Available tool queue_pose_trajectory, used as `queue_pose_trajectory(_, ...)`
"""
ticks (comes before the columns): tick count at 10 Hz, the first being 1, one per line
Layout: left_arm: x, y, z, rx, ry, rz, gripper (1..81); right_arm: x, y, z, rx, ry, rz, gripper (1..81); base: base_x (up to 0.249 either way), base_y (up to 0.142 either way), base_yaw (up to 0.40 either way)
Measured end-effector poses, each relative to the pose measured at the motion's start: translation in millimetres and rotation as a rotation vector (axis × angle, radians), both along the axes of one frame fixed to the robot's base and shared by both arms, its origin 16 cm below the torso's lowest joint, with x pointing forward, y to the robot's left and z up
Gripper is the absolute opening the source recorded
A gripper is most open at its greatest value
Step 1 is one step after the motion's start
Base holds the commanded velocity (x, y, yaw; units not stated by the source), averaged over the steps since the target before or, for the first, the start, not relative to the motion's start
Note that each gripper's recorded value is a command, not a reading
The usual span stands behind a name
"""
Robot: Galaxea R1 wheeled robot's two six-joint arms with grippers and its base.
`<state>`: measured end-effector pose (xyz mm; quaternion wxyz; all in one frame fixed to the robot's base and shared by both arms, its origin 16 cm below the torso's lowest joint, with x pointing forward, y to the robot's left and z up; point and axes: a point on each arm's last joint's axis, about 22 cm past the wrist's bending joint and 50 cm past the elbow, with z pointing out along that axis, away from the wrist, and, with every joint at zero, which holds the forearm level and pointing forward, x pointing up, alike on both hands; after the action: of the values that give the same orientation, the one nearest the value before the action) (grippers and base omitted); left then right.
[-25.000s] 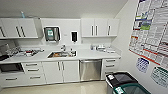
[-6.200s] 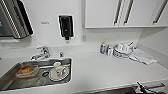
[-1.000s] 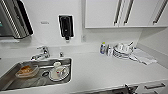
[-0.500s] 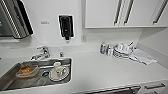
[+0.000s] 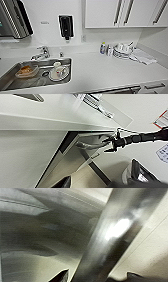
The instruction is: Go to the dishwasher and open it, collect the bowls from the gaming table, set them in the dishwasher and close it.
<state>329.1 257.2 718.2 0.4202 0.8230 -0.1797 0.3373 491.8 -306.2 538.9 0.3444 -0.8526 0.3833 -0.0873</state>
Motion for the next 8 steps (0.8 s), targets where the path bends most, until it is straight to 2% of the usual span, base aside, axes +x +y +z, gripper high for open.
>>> queue_pose_trajectory(4, -0.7, -7.1, -3.1, -0.012, 0.008, -0.008, 81.1, -1.3, -1.8, 1.4, 0.003, 0.004, -0.002, 81.1, -0.051, 0.0, 0.0)
queue_pose_trajectory(8, -1.5, -6.5, -4.1, -0.009, 0.008, -0.009, 81.1, -20.3, -8.0, -8.3, -0.016, 0.045, 0.009, 81.1, -0.069, 0.0, 0.0)
